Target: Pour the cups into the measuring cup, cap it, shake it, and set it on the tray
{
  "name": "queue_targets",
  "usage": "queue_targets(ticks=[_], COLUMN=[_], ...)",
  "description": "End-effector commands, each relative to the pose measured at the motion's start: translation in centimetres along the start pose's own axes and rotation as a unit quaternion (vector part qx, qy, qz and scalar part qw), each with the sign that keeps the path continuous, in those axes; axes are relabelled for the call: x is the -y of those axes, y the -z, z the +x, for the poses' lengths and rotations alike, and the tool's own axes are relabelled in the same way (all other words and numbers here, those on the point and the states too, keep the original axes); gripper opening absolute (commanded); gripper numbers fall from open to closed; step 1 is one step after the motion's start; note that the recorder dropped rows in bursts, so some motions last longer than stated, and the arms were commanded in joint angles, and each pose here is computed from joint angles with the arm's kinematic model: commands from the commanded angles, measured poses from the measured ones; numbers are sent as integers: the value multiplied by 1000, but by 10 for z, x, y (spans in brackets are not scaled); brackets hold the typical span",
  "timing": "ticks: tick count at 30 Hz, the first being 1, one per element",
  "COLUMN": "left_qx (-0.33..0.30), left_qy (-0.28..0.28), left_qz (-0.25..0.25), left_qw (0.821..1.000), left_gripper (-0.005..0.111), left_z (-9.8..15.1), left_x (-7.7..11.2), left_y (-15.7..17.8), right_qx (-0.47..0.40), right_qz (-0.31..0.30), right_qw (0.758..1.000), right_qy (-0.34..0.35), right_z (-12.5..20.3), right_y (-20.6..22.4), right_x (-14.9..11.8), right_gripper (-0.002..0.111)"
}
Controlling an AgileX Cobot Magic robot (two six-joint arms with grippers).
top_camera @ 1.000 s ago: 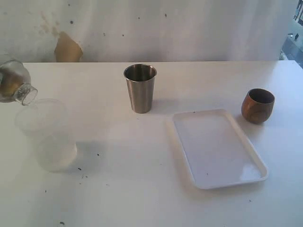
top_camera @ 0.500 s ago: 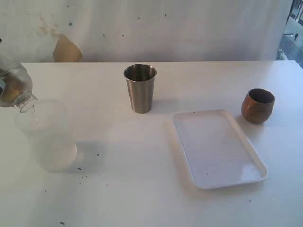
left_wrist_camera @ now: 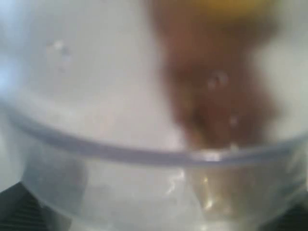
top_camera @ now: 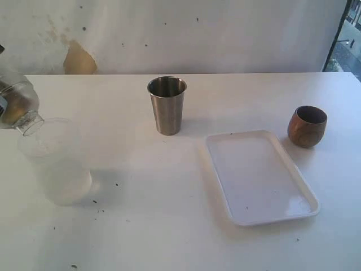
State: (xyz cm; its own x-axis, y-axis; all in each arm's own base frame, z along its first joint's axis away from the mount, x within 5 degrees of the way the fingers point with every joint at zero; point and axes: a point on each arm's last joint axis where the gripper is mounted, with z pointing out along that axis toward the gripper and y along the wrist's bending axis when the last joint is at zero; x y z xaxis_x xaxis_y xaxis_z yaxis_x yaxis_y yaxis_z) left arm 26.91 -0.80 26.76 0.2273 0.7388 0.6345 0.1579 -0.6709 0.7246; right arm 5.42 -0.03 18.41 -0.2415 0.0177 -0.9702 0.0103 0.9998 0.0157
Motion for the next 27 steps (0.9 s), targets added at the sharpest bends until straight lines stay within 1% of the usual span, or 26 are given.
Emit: queue_targets(ticks=[1,5,11,16,21,27], left_qx=[-20,-25,-32,-21,-21,-20], left_qy=[7,7,4,-31,-32,-59], left_qz=[-28,-37,-44,-46,-47,-61], left_qw=[999,999,999,998,998,996], left_gripper=[0,0,0,0,0,0], left_z=[6,7,14,13,13,12], left_x=[-8,-10,-17,-19,-19,-21], left_y=[3,3,1,1,1,1], right_qx=[6,6,6,6,6,6], right_qz=[2,2,2,2,2,2], right_qw=[1000,1000,1000,1000,1000,1000], right_qy=[-4,-4,-4,-4,-4,-4], right_z=[0,0,0,0,0,0], right_y=[0,0,0,0,0,0], right_x=[0,0,0,0,0,0], right_gripper=[0,0,0,0,0,0])
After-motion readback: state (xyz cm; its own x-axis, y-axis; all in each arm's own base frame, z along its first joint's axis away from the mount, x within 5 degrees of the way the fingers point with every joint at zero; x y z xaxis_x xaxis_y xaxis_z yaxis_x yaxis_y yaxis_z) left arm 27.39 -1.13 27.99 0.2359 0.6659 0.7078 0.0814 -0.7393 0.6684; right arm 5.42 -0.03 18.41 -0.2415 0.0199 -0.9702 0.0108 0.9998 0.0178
